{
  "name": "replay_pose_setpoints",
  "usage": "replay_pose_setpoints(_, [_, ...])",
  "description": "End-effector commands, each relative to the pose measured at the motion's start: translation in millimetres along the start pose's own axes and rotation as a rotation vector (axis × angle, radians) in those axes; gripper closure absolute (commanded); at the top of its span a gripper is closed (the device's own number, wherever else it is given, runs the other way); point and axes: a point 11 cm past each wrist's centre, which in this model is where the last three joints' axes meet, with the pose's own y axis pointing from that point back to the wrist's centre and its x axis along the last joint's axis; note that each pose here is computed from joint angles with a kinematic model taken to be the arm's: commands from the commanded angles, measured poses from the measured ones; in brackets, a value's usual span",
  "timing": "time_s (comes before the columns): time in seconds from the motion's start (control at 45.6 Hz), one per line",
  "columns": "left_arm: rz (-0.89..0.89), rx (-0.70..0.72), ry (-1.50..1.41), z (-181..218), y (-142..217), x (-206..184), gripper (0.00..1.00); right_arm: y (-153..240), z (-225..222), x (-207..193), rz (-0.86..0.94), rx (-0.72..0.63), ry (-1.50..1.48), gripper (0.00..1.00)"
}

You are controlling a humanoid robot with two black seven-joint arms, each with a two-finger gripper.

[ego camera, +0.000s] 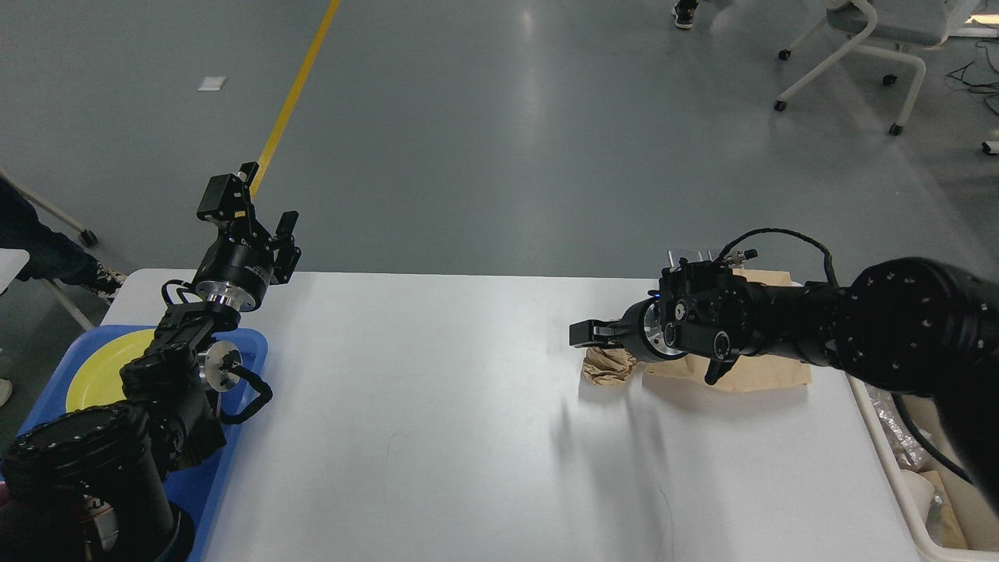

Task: Tidy desktop
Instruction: 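Reach the right gripper to the crumpled brown paper scrap and grasp it, then lift the paper scrap over the bin and release it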

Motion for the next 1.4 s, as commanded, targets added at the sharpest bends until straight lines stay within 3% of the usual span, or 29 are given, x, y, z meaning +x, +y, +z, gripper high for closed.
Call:
replay_pose_setpoints(0.0, [0.0, 0.0, 0.0, 0, 0, 0, 0.04, -11, 19, -7, 0.015, -0.087, 0.005, 0.0])
replay_pose_setpoints(0.307, [0.0, 0.0, 0.0, 0, 0, 0, 0.04, -21, 34, -16, 0.053, -0.118, -0.005, 0.03])
replay_pose_setpoints(0.526, [0.0, 0.0, 0.0, 0, 0, 0, 0.04, -26, 39, -27, 0.04, -0.122, -0.022, 0.42])
replay_pose_setpoints(0.723, [0.0, 0.0, 0.0, 0, 0, 0, 0.04, -27, 37, -31, 0.031, -0.116, -0.031, 0.86])
replay_pose_setpoints(0.811, [0.0, 0.0, 0.0, 0, 0, 0, 0.04, -28, 34, -33, 0.025, -0.107, -0.039, 0.99])
replay_pose_setpoints(1.161, [0.0, 0.0, 0.0, 0, 0, 0, 0.04, -12, 34, -25, -0.006, -0.098, -0.041, 1.0])
replay_pose_setpoints(1.381, [0.0, 0.0, 0.0, 0, 0, 0, 0.04, 44, 46, 7, -0.014, -0.033, -0.177, 1.0])
